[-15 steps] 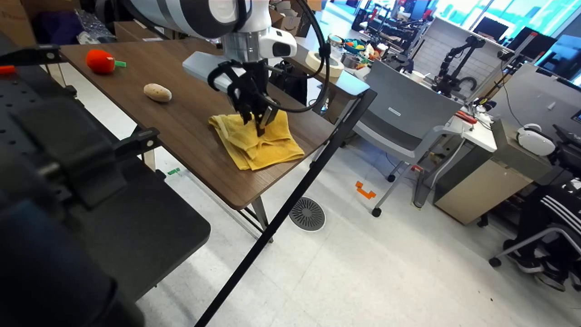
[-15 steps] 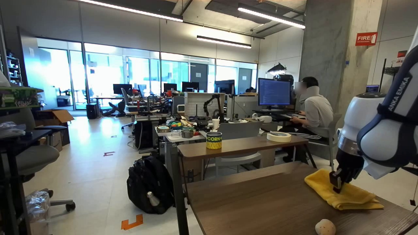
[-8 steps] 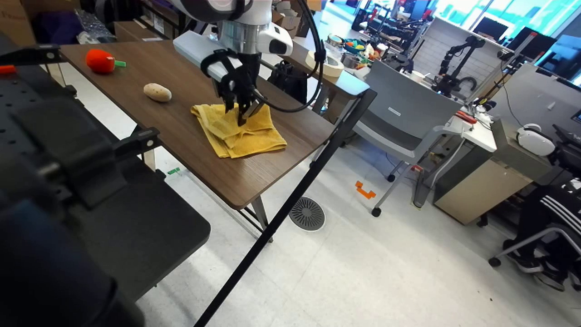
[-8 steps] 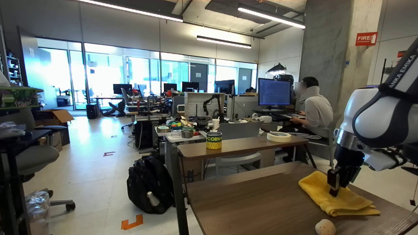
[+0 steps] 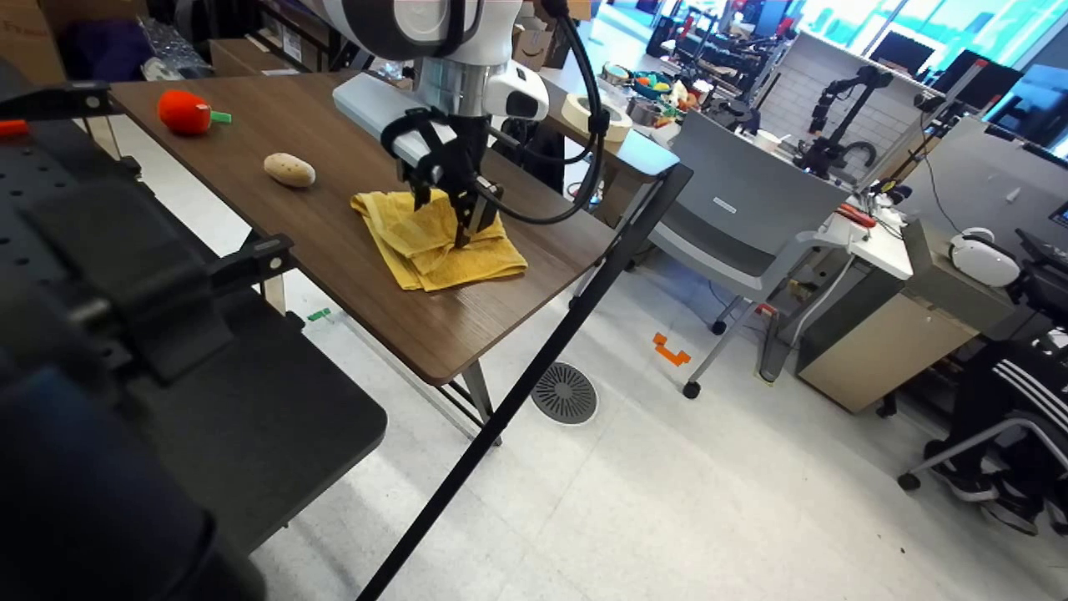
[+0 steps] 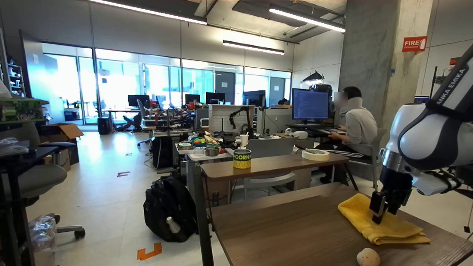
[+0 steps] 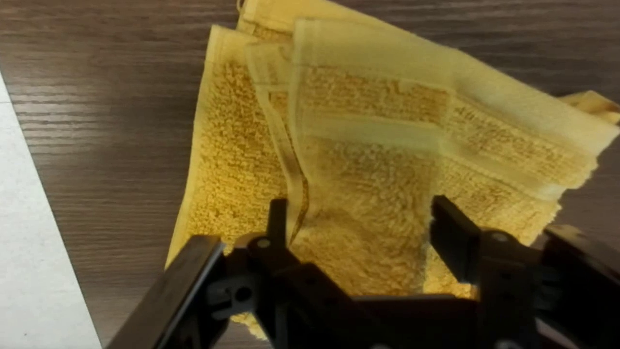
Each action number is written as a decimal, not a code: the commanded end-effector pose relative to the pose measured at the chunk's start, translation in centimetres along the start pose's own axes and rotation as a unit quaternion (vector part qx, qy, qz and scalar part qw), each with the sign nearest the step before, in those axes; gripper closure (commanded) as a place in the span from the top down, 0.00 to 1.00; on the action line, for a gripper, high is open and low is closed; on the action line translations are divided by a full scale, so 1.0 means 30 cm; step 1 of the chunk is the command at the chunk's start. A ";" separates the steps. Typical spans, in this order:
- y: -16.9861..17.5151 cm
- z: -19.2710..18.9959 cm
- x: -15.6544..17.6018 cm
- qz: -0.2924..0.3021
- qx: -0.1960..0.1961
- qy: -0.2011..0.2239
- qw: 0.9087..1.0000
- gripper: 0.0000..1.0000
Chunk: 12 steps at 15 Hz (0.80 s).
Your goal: Move the two plush toys to the left and use the towel to the wipe the table
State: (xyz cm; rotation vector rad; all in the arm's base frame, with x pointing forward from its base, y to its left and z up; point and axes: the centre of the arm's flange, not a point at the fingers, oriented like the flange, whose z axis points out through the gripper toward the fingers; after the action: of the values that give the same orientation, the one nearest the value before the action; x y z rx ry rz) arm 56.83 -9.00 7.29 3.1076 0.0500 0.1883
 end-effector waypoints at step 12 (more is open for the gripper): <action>0.256 0.043 0.093 0.103 -0.070 0.009 0.992 1.00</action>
State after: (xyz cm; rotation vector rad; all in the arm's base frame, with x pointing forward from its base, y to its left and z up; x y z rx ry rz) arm 58.64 -17.85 7.56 2.9824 -0.2591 0.2277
